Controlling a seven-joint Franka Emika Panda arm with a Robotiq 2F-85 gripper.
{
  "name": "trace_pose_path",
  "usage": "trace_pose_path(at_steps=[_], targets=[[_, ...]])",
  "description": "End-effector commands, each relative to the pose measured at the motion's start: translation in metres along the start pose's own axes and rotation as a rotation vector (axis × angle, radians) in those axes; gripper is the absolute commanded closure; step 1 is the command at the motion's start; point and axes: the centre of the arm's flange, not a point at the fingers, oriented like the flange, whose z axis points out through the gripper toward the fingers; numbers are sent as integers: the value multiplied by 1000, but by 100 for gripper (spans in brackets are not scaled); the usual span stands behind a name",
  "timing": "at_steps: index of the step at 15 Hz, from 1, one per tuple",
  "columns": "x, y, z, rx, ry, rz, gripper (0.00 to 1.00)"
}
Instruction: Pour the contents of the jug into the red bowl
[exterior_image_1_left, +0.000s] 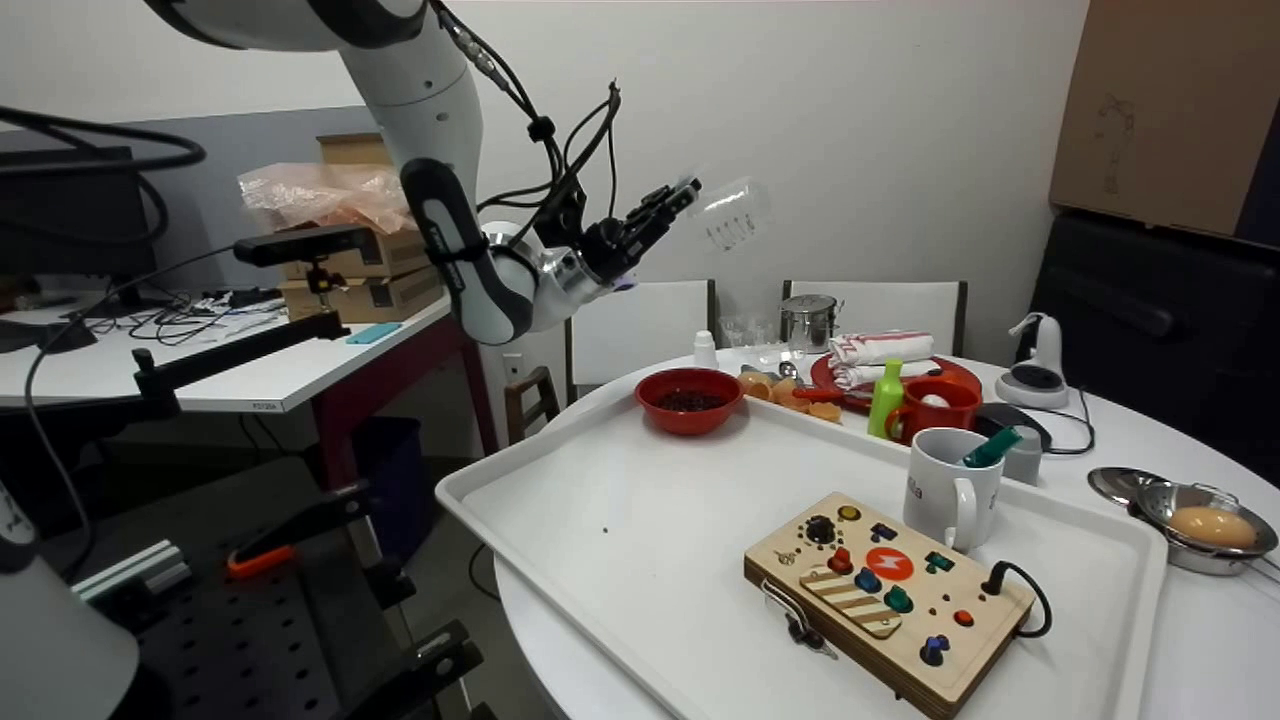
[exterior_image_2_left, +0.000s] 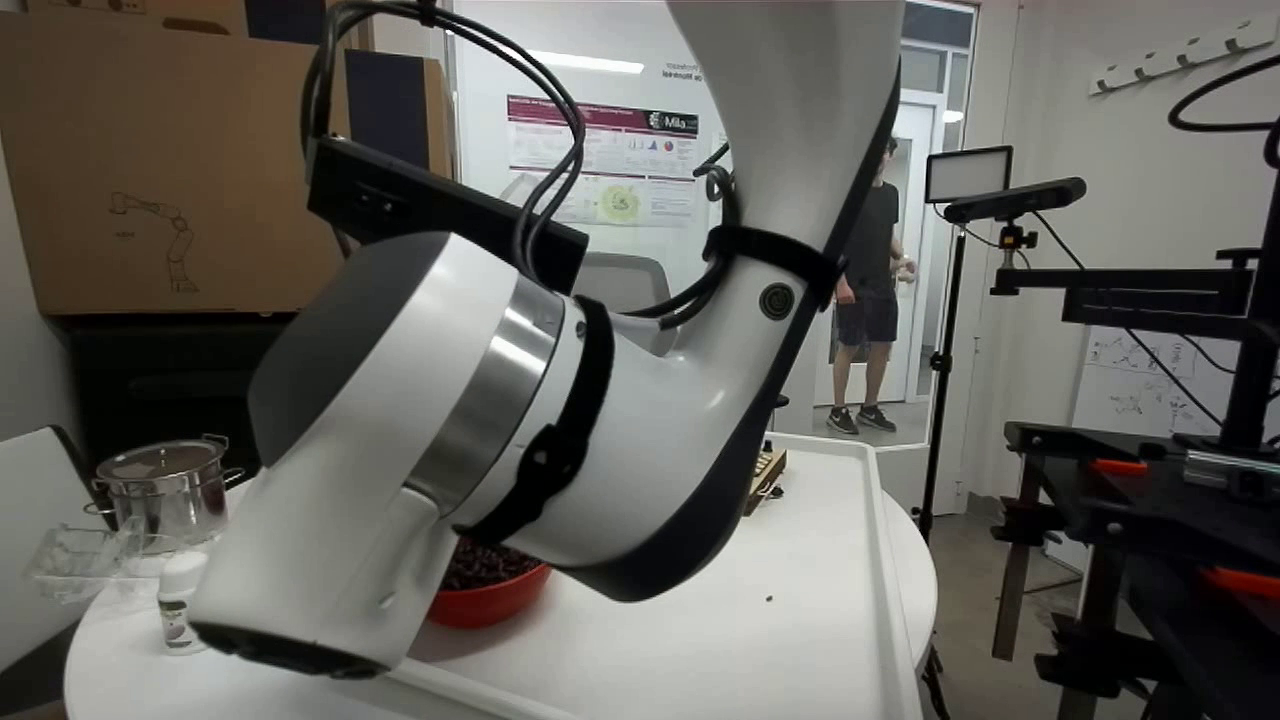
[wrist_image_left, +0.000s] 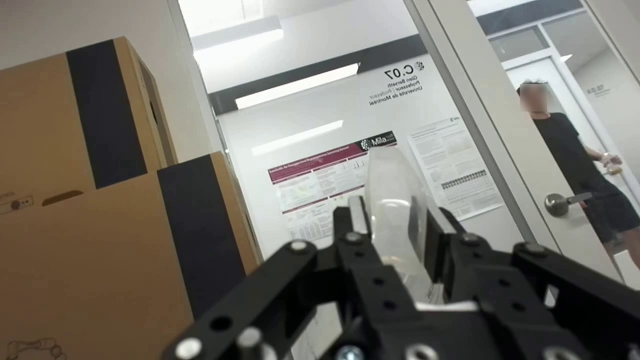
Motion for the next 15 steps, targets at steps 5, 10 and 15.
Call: trace_pose_path(at_steps=[5, 10, 15], targets=[[5, 7, -4, -24, -62, 25, 93], [3, 12, 1, -2, -147, 119, 93], [4, 11, 4, -20, -137, 130, 93]])
